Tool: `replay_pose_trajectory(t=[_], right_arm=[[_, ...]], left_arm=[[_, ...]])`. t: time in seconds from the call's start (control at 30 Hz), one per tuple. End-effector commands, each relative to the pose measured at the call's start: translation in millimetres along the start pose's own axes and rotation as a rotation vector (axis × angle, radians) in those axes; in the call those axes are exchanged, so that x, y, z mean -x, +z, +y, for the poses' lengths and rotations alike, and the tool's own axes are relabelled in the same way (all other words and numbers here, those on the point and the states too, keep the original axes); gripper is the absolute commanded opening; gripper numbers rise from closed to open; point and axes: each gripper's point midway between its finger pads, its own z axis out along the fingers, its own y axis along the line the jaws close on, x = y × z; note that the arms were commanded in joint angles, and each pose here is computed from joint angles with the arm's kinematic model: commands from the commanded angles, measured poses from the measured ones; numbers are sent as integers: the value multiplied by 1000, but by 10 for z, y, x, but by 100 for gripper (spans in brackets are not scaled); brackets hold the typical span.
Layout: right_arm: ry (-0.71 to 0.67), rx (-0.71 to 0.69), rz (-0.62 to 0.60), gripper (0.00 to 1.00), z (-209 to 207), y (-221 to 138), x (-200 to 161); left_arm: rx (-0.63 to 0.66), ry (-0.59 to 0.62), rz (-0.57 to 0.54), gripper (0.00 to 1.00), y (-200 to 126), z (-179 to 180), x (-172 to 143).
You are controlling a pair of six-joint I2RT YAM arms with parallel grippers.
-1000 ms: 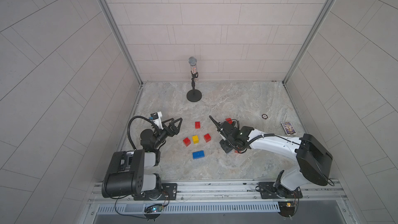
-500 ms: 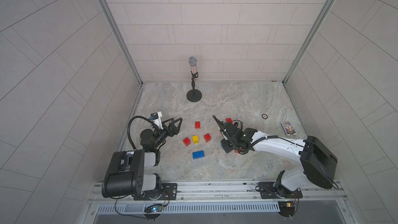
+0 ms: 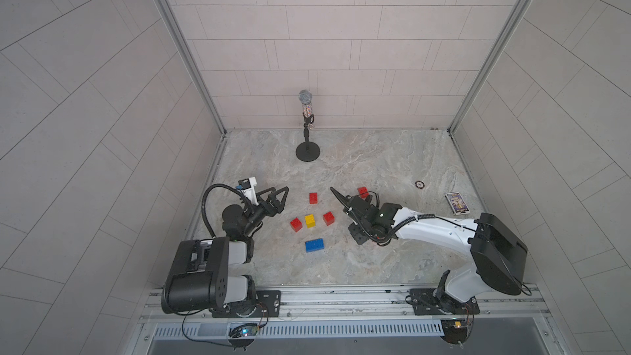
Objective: Assemble the number 1 with lego
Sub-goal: Assemble the lego brick with the lego brick.
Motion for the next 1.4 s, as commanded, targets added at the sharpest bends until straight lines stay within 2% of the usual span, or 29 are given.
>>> replay_pose_trajectory(t=[0.0,0.4,0.7,0.73,0.8,0.87,0.9,1.0,1.13,1.23,1.37], right_arm=[[-55,-107,341,0,-279,170,-930],[28,-10,371,0,-64,425,-1030],[-98,0,263,0,-28,216,-621],[-107,-7,256,10,-40,182,-587],[-122,-13,236,43,-51,110,-516],[-126,-21,221,61,-66,63,-466],[-127,-24,211,67,-73,36,-441],[-123,-30,182,73,-88,-52,-365],[-101,-43,111,75,-143,-261,-240],[-69,-46,39,74,-195,-488,-146],[29,-112,-29,66,-405,-735,-156]], left_arm=[[-27,22,-19,100,-2,-57,63],[-25,19,-20,100,-7,-52,63],[-27,20,-20,100,-2,-55,68],[-28,19,-18,100,-1,-54,64],[-29,20,-19,100,0,-60,65],[-29,21,-20,100,-1,-59,68],[-28,21,-20,100,-2,-57,70],[-28,21,-20,100,-4,-57,67],[-28,22,-20,100,-7,-56,68],[-28,22,-21,100,-4,-58,74],[-29,23,-21,100,-4,-61,74]])
